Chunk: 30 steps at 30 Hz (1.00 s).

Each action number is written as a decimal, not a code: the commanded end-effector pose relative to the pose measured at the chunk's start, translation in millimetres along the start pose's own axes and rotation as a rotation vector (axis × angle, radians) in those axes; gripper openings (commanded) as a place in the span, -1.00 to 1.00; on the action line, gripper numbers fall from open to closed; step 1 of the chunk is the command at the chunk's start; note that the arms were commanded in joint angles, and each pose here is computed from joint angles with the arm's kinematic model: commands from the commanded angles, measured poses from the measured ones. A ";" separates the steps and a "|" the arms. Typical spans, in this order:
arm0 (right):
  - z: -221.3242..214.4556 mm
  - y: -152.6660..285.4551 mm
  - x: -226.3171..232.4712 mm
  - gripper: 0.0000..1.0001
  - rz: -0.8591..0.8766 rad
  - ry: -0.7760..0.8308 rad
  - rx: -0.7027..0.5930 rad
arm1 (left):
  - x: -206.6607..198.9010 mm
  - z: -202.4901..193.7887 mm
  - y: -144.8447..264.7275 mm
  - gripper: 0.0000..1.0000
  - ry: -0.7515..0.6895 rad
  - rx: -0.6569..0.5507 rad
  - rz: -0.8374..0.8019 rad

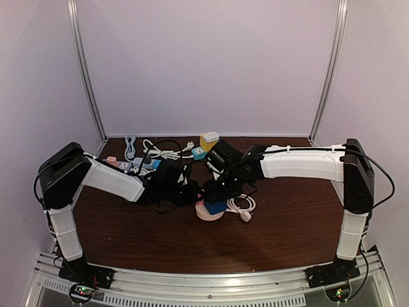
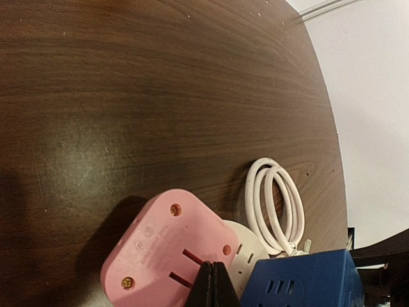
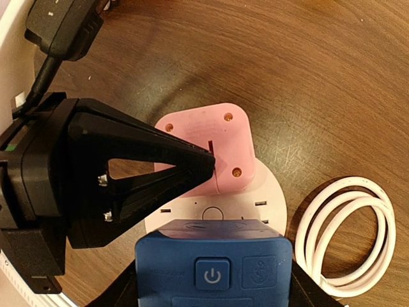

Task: Pull the plug off the socket

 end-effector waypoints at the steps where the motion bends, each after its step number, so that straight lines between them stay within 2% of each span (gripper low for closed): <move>1: 33.8 29.7 -11.4 -0.62 -0.104 -0.039 -0.182 | 137.0 -93.1 24.6 -1.00 0.068 0.369 0.605; 6: 28.6 37.5 2.5 -0.63 -0.153 0.024 -0.225 | 136.8 -92.8 24.2 -1.00 0.065 0.368 0.603; 11: 24.8 46.6 1.2 -0.64 -0.121 0.007 -0.279 | 138.8 -94.3 23.6 -1.00 0.058 0.374 0.603; 22: 13.2 44.3 -1.8 -0.63 -0.105 0.015 -0.239 | 138.0 -93.0 23.0 -1.00 0.047 0.373 0.602; 27: 17.4 49.7 -27.6 -0.64 -0.112 -0.060 -0.252 | 125.1 -86.2 20.6 -1.00 0.031 0.366 0.560; 30: 24.3 58.2 -52.4 -0.64 -0.120 -0.115 -0.285 | 95.4 -68.8 17.0 -1.00 -0.003 0.339 0.477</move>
Point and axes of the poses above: each gripper's point midway between its finger pads, its own y axis back along the fingers, its own x axis along the line the jaws close on, z = x × y, the point moved 6 cm from there along y, back along the fingers, and after that the axes turned 5 degrees about y, right-handed, at the moved point
